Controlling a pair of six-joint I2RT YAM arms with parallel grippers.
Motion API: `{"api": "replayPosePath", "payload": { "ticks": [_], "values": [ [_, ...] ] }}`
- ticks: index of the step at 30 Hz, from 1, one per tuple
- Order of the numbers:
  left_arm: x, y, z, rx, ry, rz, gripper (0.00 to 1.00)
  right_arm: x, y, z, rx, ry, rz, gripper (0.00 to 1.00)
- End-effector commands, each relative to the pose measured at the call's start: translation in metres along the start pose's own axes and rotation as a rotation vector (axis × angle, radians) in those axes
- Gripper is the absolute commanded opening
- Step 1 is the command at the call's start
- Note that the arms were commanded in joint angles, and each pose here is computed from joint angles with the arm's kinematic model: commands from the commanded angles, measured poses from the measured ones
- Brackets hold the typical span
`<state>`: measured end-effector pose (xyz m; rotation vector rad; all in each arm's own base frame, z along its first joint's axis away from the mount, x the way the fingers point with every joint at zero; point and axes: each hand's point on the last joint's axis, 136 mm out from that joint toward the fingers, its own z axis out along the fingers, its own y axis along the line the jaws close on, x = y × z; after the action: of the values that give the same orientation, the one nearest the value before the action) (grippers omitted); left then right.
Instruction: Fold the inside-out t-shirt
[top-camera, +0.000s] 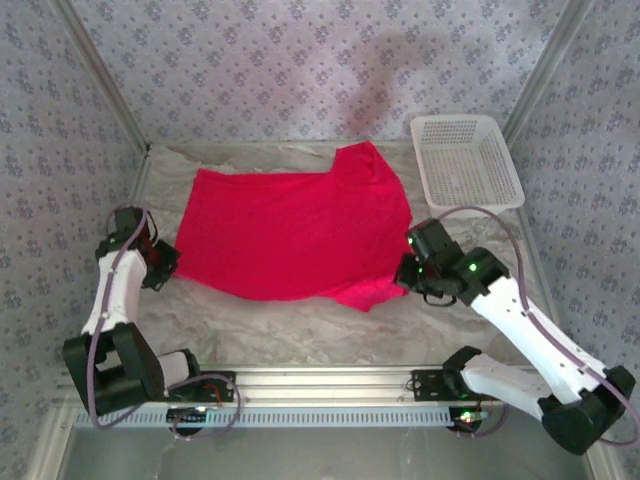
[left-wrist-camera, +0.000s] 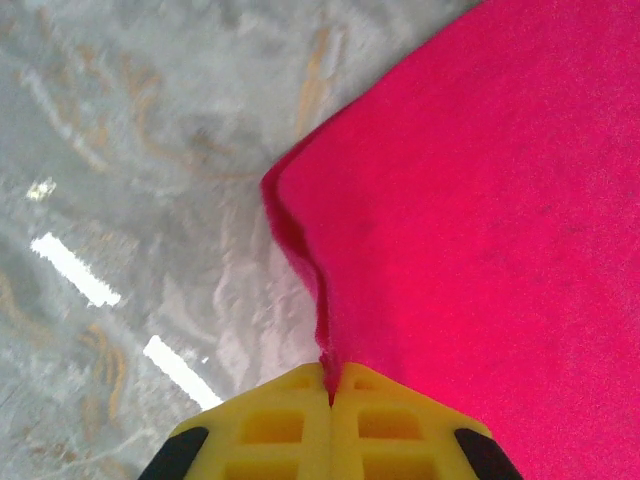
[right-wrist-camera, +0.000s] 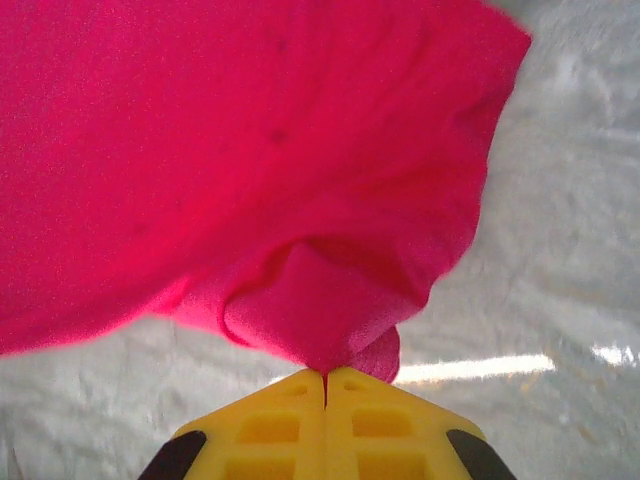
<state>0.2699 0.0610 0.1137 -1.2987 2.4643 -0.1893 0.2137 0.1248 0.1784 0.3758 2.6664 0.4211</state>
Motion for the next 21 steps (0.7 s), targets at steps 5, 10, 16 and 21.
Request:
{"api": "replayPosePath", "payload": {
  "ticks": [5,10,16,21],
  "values": [
    [-0.046,-0.044,0.007,-0.039,-0.096,0.077,0.0,-0.08,0.021,0.015,-0.043,-0.133,-0.042,0.0],
    [-0.064,-0.06,0.025,-0.071,-0.088,0.088,0.0,-0.116,0.023,0.031,-0.044,-0.147,-0.022,0.0],
    [-0.071,-0.077,0.047,-0.092,-0.059,0.103,0.0,-0.146,0.029,0.054,-0.041,-0.106,-0.032,0.0],
    [-0.073,-0.087,0.068,-0.115,-0.03,0.119,0.0,-0.159,0.025,0.079,-0.028,-0.065,-0.021,0.0]
  ]
}}
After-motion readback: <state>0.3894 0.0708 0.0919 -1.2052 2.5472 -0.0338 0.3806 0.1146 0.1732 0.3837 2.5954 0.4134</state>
